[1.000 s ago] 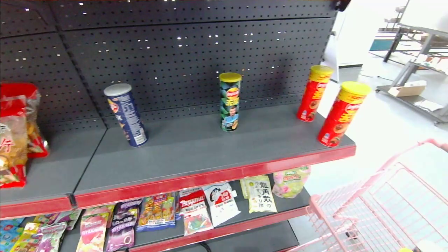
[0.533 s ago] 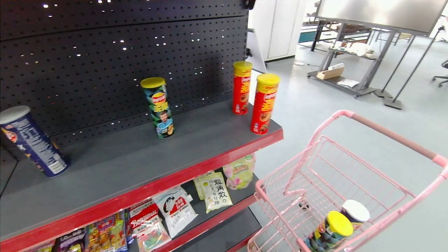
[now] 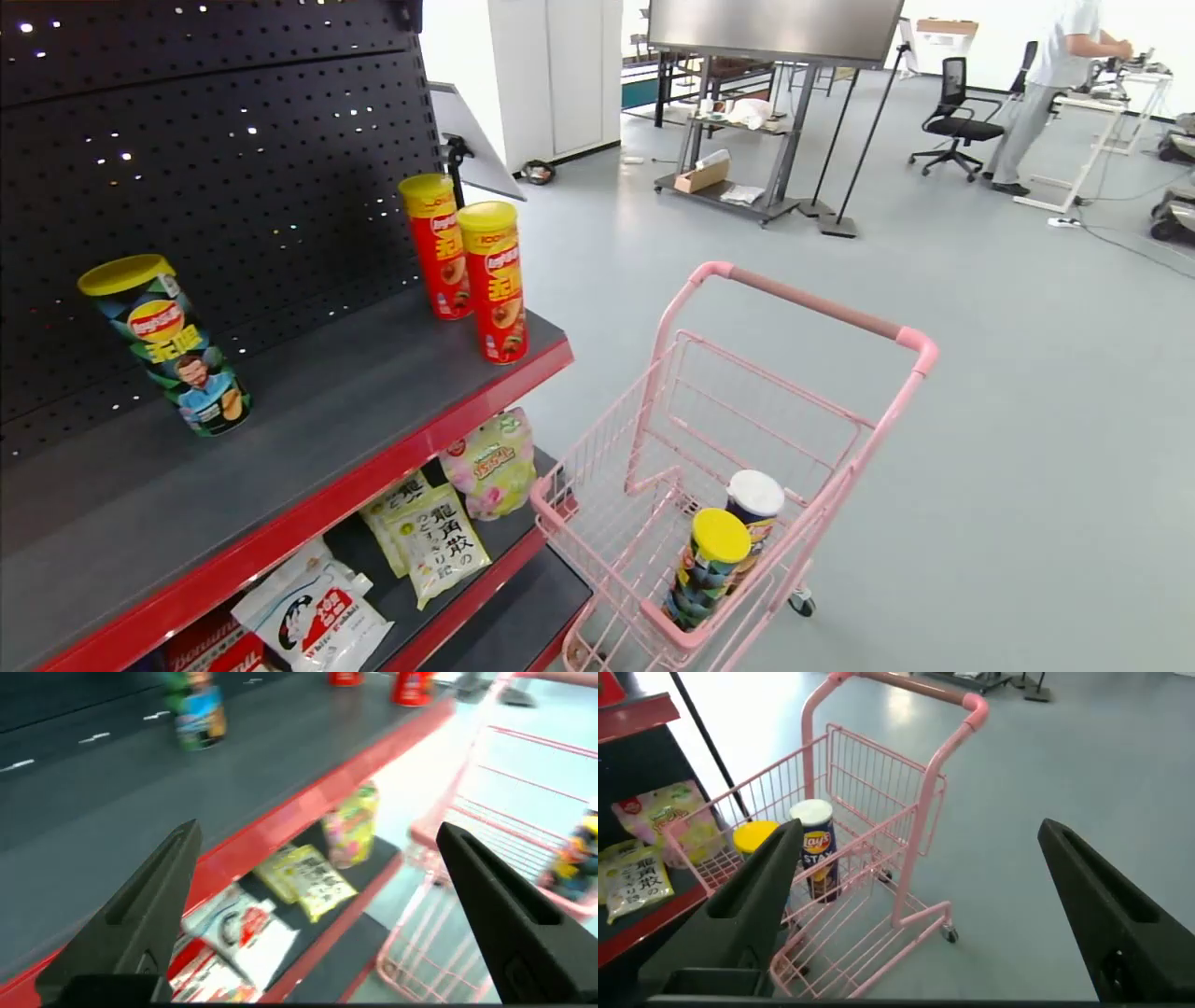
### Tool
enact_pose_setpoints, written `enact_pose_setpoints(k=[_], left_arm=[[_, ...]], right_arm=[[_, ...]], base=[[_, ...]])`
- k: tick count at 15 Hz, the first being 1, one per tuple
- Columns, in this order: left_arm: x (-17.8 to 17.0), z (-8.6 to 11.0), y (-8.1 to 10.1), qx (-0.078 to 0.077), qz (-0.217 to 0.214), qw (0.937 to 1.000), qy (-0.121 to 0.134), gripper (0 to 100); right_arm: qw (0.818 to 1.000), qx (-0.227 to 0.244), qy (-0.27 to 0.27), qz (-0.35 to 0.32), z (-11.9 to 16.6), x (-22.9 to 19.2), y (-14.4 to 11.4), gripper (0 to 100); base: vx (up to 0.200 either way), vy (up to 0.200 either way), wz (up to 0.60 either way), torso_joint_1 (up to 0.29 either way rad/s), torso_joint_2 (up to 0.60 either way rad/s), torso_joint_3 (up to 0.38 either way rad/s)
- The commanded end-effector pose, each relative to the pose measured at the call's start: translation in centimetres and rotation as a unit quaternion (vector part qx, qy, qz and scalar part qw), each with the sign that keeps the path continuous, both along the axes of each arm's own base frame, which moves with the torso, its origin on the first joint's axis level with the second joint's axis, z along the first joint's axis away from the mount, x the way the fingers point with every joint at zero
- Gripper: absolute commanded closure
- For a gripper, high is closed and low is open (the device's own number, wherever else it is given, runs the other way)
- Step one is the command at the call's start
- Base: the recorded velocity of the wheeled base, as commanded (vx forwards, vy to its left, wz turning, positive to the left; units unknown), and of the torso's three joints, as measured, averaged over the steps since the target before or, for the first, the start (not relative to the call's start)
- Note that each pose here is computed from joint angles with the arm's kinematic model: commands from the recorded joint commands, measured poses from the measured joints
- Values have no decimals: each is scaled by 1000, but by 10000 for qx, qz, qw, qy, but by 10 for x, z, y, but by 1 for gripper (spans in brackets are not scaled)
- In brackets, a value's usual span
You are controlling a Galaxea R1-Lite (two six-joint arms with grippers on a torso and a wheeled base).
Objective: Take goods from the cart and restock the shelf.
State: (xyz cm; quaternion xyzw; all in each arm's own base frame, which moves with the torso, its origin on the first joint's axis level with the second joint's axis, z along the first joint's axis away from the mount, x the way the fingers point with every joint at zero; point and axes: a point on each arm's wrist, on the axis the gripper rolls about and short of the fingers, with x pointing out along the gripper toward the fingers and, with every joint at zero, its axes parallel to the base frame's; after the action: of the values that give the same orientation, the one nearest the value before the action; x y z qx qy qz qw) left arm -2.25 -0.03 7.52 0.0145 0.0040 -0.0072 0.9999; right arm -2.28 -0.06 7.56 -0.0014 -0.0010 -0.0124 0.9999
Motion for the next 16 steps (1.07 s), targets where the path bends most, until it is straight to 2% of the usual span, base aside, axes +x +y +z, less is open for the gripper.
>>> enact_pose_setpoints(k=[1,5,6,7,8,9,10,11,12,13,14,16], left_arm=[[0,0,0,0,2,10000,-3,0],[0,0,0,0,2,10000,-3,0],[0,0,0,0,2,10000,-3,0],[0,0,0,0,2,10000,-3,0],[0,0,0,0,2,10000,-3,0],[0,0,0,0,2,10000,-3,0],[0,0,0,0,2,10000,-3,0],[0,0,0,0,2,10000,-3,0],[0,0,0,0,2,10000,-3,0],[0,0,0,0,2,10000,-3,0],[0,0,0,0,2,10000,-3,0],[0,0,0,0,2,10000,-3,0]], right_arm=[[10000,-2,3,2,0,0,0,0],[9999,-101,43,86,1,1,0,0],[9992,-64,-29,385,10,0,1,0],[9956,321,77,881,85,15,3,0],[9927,843,-153,853,167,43,4,0],[9901,1089,-247,845,221,77,5,0],[9923,1026,139,673,218,107,5,0],[9931,928,483,534,201,115,5,0],[9856,922,1209,737,157,134,12,0],[9798,1008,1379,1036,136,151,22,0],[9758,1177,1515,1051,118,173,29,0],[9697,1123,1769,1259,98,190,43,0]], base=[[0,0,0,0,0,0],[0,0,0,0,0,0],[0,0,0,0,0,0],[0,0,0,0,0,0],[0,0,0,0,0,0],[0,0,0,0,0,0],[0,0,0,0,0,0],[0,0,0,0,0,0],[0,0,0,0,0,0],[0,0,0,0,0,0],[0,0,0,0,0,0],[0,0,0,0,0,0]])
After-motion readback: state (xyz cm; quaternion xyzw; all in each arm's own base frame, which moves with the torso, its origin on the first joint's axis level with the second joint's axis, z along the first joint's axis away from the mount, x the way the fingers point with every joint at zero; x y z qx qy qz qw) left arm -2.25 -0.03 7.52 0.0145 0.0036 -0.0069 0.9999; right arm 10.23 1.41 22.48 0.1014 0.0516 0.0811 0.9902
